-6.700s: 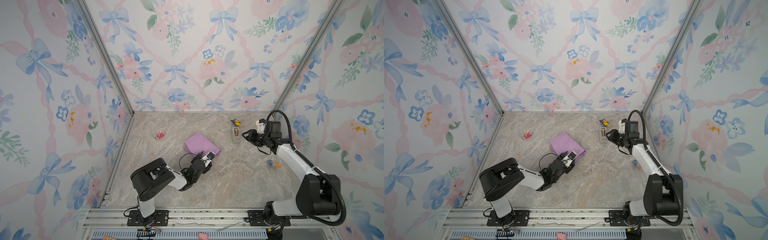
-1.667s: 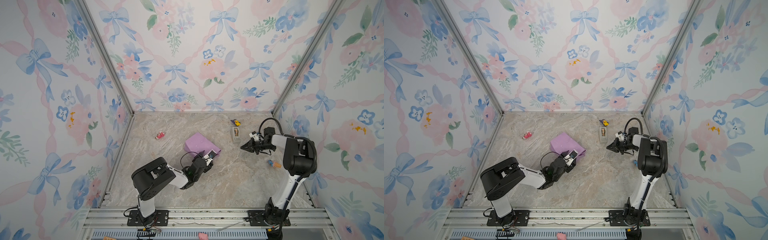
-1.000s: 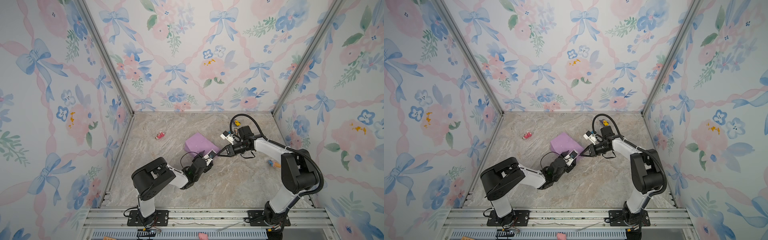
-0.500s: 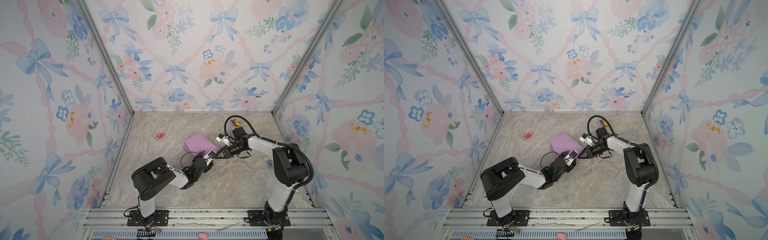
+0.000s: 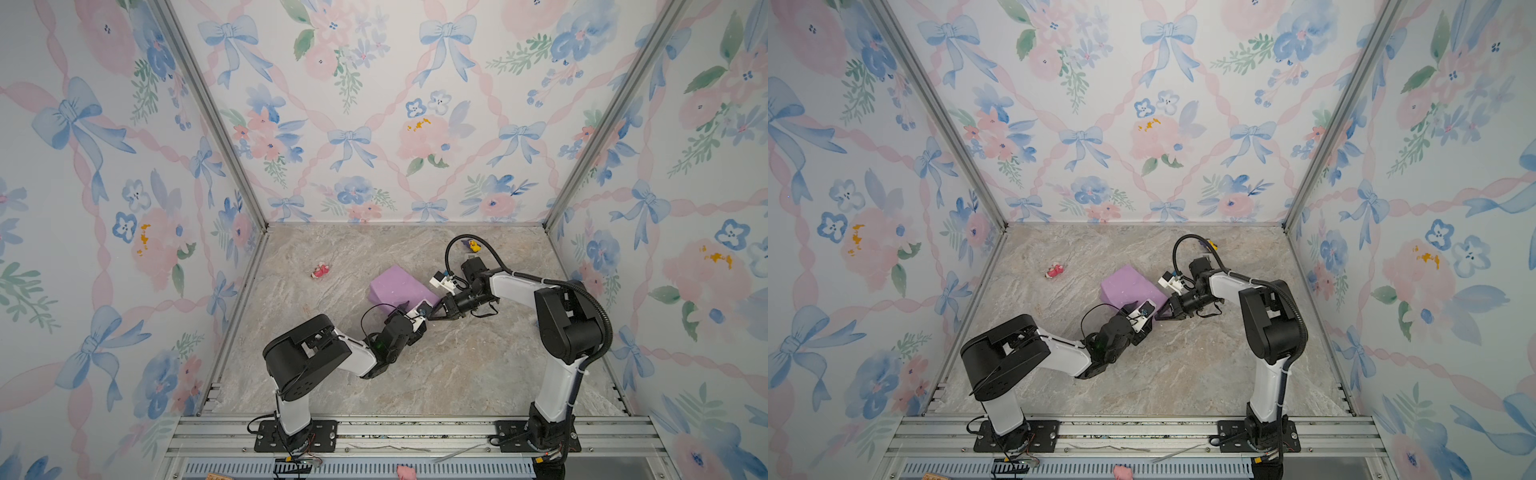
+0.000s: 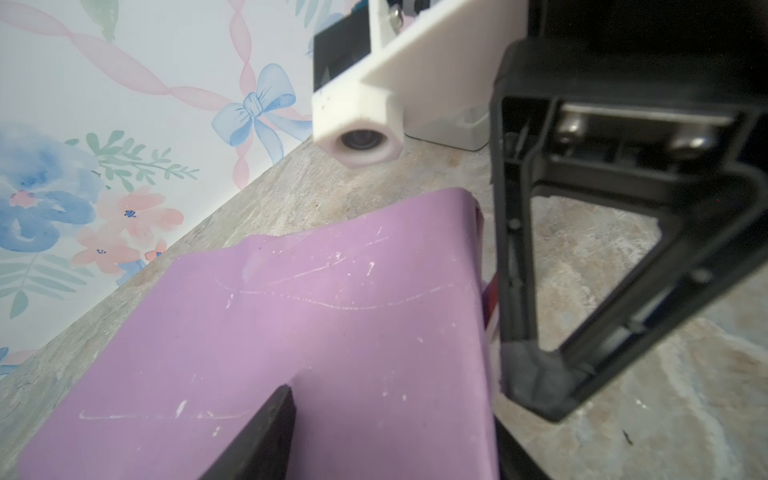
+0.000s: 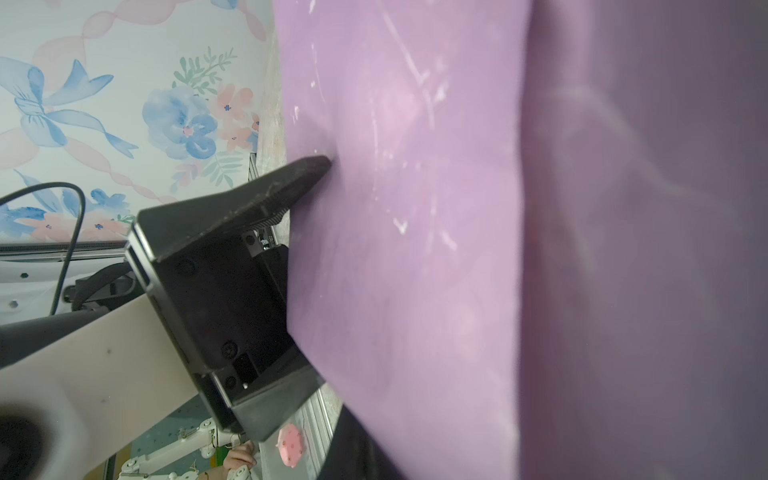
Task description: Wrap the gift box in paper
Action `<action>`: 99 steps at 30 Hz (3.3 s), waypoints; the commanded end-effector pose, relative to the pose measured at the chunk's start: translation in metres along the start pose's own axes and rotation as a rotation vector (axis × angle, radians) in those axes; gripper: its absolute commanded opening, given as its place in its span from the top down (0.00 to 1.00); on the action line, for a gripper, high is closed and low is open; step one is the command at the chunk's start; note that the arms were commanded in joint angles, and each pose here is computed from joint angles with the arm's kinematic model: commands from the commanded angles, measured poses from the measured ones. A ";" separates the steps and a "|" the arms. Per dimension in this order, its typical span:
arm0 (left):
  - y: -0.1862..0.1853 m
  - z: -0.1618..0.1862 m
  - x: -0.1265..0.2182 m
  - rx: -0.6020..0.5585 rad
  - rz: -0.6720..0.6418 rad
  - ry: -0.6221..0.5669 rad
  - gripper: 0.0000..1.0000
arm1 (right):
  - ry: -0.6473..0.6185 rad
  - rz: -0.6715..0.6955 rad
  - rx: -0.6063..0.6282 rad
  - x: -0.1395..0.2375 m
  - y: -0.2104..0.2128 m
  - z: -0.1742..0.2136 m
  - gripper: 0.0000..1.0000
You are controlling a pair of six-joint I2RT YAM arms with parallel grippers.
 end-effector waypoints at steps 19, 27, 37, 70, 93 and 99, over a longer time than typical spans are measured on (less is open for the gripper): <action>-0.027 0.064 0.006 -0.064 0.148 0.232 0.37 | -0.070 0.059 -0.041 0.001 -0.014 -0.012 0.72; -0.028 0.065 0.007 -0.065 0.149 0.234 0.37 | -0.068 0.067 -0.052 0.002 -0.015 -0.007 0.70; -0.028 0.064 0.006 -0.065 0.149 0.232 0.37 | -0.088 0.088 -0.065 0.008 -0.019 -0.001 0.58; -0.028 0.061 0.004 -0.070 0.148 0.223 0.37 | -0.192 0.080 -0.046 0.000 -0.012 -0.010 0.97; -0.028 0.063 0.006 -0.072 0.148 0.229 0.37 | -0.158 -0.002 0.037 0.002 0.024 -0.003 0.99; -0.028 0.064 0.007 -0.072 0.149 0.230 0.37 | -0.132 -0.016 0.058 0.003 0.033 0.002 0.99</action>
Point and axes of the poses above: each gripper's point midway between its finger pads, its own x axis back along the fingers, its own y axis along the line the jaws close on, z = x × y, the point moved 5 cm from there along x, back along the fingers
